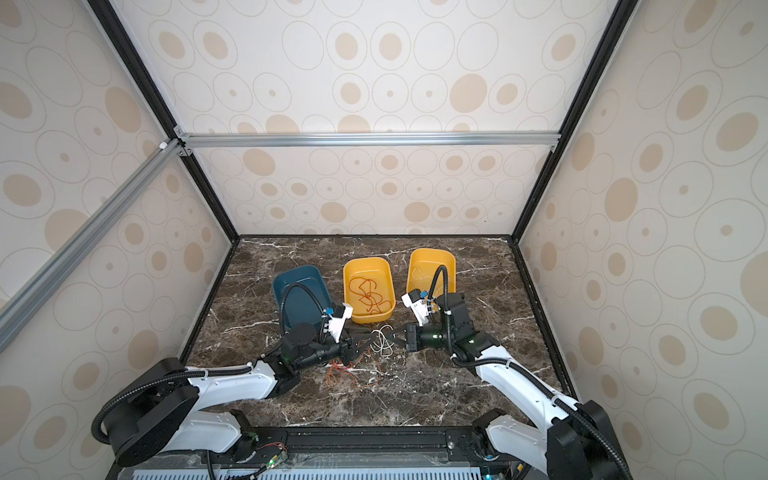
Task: Untangle the cables
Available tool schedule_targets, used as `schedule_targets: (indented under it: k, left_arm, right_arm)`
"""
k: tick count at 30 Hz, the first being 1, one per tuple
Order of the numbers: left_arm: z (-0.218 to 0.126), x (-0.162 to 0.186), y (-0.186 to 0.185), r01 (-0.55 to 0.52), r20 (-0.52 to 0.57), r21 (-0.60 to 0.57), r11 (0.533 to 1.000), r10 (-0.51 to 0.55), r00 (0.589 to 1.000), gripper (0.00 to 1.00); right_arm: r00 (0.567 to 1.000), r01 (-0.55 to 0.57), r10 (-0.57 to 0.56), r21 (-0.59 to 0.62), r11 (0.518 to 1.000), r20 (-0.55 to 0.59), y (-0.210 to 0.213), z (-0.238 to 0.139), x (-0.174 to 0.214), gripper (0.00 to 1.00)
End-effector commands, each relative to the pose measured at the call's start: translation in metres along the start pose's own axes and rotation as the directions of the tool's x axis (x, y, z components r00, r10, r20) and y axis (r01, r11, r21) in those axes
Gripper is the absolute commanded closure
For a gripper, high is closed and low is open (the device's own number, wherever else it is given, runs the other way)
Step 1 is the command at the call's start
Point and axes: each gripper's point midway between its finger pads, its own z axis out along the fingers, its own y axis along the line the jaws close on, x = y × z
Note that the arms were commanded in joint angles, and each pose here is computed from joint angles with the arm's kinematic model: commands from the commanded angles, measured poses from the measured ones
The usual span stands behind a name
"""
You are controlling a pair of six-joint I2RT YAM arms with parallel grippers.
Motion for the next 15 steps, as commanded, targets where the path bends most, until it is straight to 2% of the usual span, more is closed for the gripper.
schedule_targets:
  k: [1, 4, 8, 10, 12, 15]
  left_arm:
    - [-0.001, -0.01, -0.007, -0.002, 0.039, 0.038, 0.999, 0.0, 0.999, 0.74]
    - [0.0, -0.007, -0.009, 0.004, 0.03, 0.056, 0.998, -0.005, 1.0, 0.74]
    - [0.003, 0.0, 0.004, -0.001, 0.0, -0.005, 1.0, 0.001, 1.0, 0.99]
    - [0.002, 0.001, 0.01, -0.005, 0.0, -0.042, 0.999, 0.005, 1.0, 1.0]
    - [0.0, 0.0, 0.013, -0.005, 0.007, -0.063, 0.998, 0.006, 1.0, 1.0]
    - [-0.001, -0.006, 0.012, -0.008, 0.023, -0.065, 0.998, 0.009, 1.0, 1.0]
  right_arm:
    - [0.998, 0.062, -0.062, -0.004, 0.998, 0.027, 0.01, -0.002, -0.013, 1.0]
    - [0.997, 0.064, -0.064, 0.009, 0.998, 0.032, 0.008, -0.002, -0.014, 1.0]
    - [0.997, 0.075, -0.076, 0.015, 0.997, 0.02, 0.008, -0.002, -0.014, 1.0]
    - [0.996, 0.086, -0.087, 0.03, 0.996, 0.008, 0.007, -0.004, -0.012, 0.98]
    - [0.996, 0.088, -0.088, 0.062, 0.994, 0.005, 0.001, -0.004, -0.011, 0.91]
    - [0.997, 0.077, -0.078, 0.087, 0.993, 0.005, -0.008, -0.002, -0.007, 0.67]
